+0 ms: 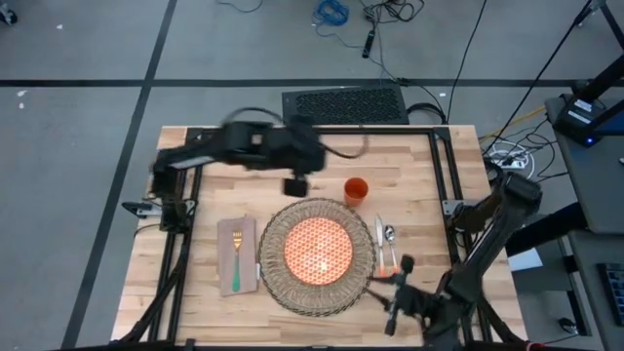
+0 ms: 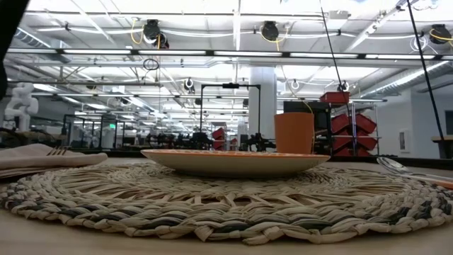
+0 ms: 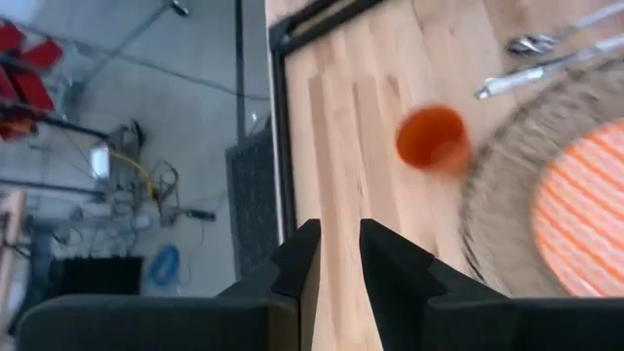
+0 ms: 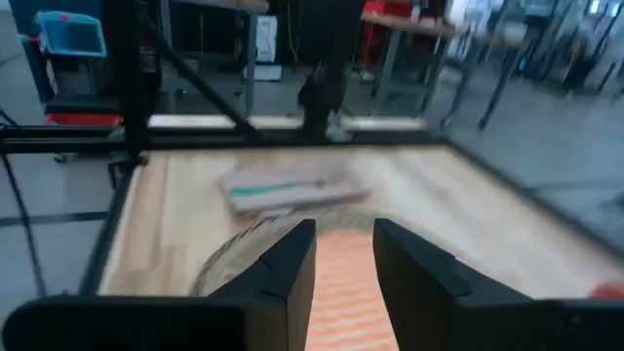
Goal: Set table place
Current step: Return to Home Position
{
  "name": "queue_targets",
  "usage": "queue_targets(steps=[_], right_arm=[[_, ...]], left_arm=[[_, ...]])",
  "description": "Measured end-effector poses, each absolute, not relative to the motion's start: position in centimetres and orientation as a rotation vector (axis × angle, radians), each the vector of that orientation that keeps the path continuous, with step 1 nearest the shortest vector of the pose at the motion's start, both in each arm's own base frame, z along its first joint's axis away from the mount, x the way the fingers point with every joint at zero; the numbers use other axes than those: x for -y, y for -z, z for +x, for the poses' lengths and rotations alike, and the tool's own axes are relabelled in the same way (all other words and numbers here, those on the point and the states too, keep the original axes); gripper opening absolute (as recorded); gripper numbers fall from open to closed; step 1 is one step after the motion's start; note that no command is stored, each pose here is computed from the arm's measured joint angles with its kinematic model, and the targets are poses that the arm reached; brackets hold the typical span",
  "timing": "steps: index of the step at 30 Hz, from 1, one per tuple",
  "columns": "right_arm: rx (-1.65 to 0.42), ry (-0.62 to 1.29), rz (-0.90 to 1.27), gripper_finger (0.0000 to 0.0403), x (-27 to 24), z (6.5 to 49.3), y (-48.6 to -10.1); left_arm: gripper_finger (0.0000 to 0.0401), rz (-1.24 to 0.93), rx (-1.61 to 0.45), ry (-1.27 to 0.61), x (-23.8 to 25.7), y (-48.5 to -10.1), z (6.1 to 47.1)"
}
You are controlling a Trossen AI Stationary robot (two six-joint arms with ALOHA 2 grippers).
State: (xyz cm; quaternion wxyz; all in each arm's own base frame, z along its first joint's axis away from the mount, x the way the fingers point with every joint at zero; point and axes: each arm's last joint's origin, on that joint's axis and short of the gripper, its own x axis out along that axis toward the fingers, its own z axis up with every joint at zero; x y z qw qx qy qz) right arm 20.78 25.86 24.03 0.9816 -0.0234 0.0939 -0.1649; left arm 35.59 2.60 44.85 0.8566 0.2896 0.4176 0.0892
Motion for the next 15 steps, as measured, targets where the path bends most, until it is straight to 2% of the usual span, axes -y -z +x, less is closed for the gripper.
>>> queue_targets(steps=[7, 10, 15], right_arm=[[-0.214, 0.355, -0.125, 0.0096, -19.7, 16.5, -30.4], [-0.284, 0.374, -0.064, 0.0096, -16.1, 14.1, -31.1], [-0.557, 0.497, 0.080, 0.0096, -11.2, 10.7, -30.3]], left_arm=[[0.0063, 0.487, -1.029, -0.261, -0.7, -46.8, 27.7], [0.0063, 0.434, -1.026, -0.301, 0.1, -46.6, 25.4], [0.0063, 0.402, -1.067, -0.393, 0.9, -44.0, 20.3]])
